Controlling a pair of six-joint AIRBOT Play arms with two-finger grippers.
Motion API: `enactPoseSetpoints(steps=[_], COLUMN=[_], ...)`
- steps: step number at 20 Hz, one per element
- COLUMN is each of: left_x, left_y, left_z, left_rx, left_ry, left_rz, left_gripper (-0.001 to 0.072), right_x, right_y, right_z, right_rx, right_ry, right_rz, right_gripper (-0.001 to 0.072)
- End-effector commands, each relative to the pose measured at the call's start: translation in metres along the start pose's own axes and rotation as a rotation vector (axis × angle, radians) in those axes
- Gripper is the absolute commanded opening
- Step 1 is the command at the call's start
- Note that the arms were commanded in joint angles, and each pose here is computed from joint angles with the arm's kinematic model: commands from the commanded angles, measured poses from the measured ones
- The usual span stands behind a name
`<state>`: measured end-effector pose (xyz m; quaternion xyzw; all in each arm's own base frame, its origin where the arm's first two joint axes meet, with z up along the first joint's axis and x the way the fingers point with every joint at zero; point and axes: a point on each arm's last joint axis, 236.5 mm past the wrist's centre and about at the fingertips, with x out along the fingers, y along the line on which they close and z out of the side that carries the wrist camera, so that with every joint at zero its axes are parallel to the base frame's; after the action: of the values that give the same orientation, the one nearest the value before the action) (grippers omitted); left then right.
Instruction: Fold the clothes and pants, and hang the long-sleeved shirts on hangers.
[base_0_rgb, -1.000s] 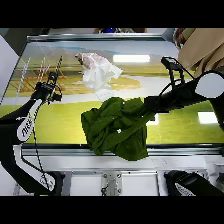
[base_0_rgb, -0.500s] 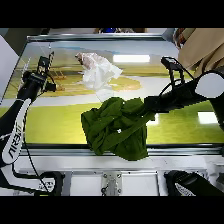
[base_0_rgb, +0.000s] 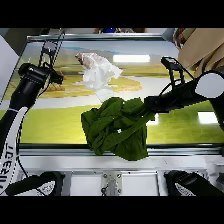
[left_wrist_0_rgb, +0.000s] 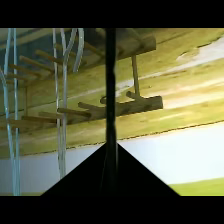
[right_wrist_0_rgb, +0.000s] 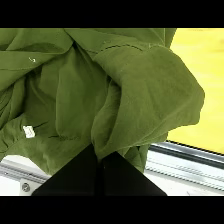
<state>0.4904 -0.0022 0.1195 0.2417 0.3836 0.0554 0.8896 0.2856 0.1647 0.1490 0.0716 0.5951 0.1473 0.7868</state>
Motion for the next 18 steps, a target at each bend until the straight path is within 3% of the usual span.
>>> enactPoseSetpoints(steps=[1,6,10,11,15,16,18], left_x=[-0.044,-0.118,-0.174,-0.178,-0.161,-0.163,-0.173], left_y=[-0.04,-0.079,-0.08,-0.074,-0.041,-0.04,-0.048], left_z=[0.012,-0.012,-0.027,-0.034,-0.046,-0.051,-0.069], left_rx=[0.152,0.36,0.331,0.313,0.234,0.259,0.486], left_ry=[-0.071,-0.155,-0.271,-0.265,-0.226,-0.224,-0.286], left_rz=[-0.195,-0.624,-0.95,-0.987,-0.927,-0.938,-0.996], left_gripper=[0.0009,0.0009,0.001,0.001,0.001,0.001,0.0009], right_x=[0.0,0.0,0.0,0.0,0.0,0.0,0.0], right_y=[0.0,0.0,0.0,0.0,0.0,0.0,0.0], right_z=[0.0,0.0,0.0,0.0,0.0,0.0,0.0], right_rx=[-0.001,-0.001,-0.001,-0.001,-0.001,-0.001,-0.001], right_ry=[0.001,0.001,0.001,0.001,0.001,0.001,0.001], right_rz=[0.0,0.0,0.0,0.0,0.0,0.0,0.0], right_gripper=[0.0014,0.0014,0.0014,0.0014,0.0014,0.0014,0.0014])
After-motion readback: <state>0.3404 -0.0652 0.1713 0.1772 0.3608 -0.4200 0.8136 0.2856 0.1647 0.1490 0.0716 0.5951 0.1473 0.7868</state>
